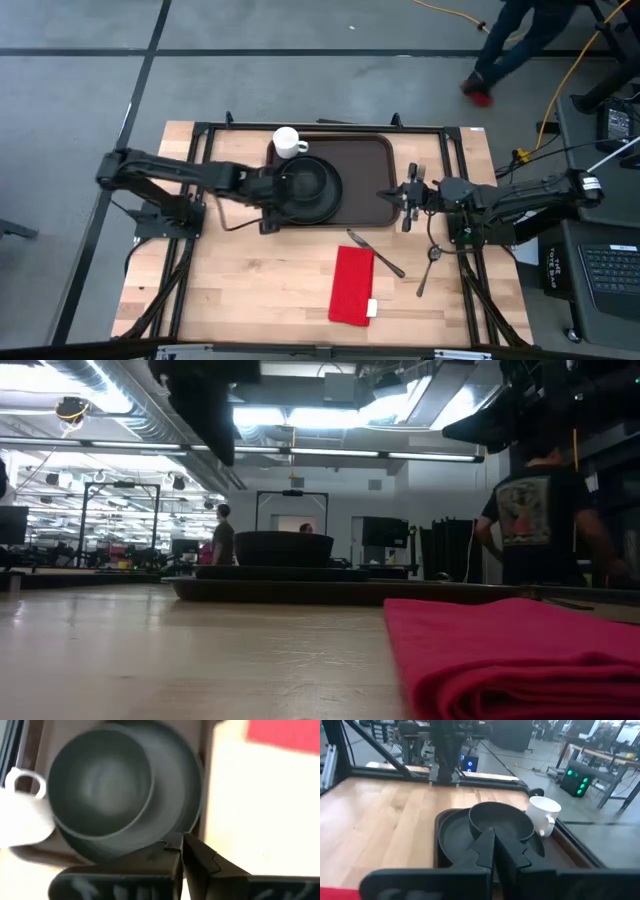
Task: Set up tray
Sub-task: Put the red napkin on the brown serving tray to the top right of the black plate
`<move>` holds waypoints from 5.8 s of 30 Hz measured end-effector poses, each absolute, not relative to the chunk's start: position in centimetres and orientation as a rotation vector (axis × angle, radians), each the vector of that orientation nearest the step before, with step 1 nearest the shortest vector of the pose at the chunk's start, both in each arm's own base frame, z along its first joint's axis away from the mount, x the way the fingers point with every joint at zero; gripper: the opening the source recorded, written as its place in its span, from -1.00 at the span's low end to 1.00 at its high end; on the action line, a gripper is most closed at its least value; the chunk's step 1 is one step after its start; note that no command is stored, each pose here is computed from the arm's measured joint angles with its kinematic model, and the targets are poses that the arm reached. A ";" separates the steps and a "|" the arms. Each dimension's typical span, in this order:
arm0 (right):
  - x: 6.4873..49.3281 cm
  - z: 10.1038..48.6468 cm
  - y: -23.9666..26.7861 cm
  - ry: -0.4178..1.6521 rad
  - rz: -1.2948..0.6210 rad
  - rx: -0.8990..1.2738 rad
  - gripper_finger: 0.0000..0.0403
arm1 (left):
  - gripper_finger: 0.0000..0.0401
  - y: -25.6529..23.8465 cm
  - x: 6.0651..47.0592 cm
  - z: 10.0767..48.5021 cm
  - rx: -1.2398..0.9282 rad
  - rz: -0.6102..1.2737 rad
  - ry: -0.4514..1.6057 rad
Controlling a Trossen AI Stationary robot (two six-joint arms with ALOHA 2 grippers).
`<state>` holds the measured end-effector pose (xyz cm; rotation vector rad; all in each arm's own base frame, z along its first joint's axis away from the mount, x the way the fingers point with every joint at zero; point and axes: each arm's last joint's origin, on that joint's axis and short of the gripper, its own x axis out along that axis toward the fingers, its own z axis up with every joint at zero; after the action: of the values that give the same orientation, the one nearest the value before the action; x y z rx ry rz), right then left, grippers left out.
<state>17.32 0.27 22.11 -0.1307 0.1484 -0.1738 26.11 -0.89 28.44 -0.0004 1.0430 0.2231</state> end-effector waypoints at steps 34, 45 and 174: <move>23.2 21.8 15.5 0.652 -0.033 -0.063 -0.99 | -0.98 -3.3 21.3 27.4 -0.066 0.131 0.540; 25.7 23.7 26.7 0.781 -0.077 -0.180 -0.99 | -0.97 -3.3 21.3 27.4 -0.217 0.172 0.530; 32.5 11.0 31.1 1.309 -0.239 -0.138 -0.90 | -0.98 -3.3 21.3 27.5 0.047 0.101 0.544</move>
<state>32.46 31.14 11.04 -0.1383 1.3089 -0.2394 21.32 -3.32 27.45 0.0474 0.5445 0.1007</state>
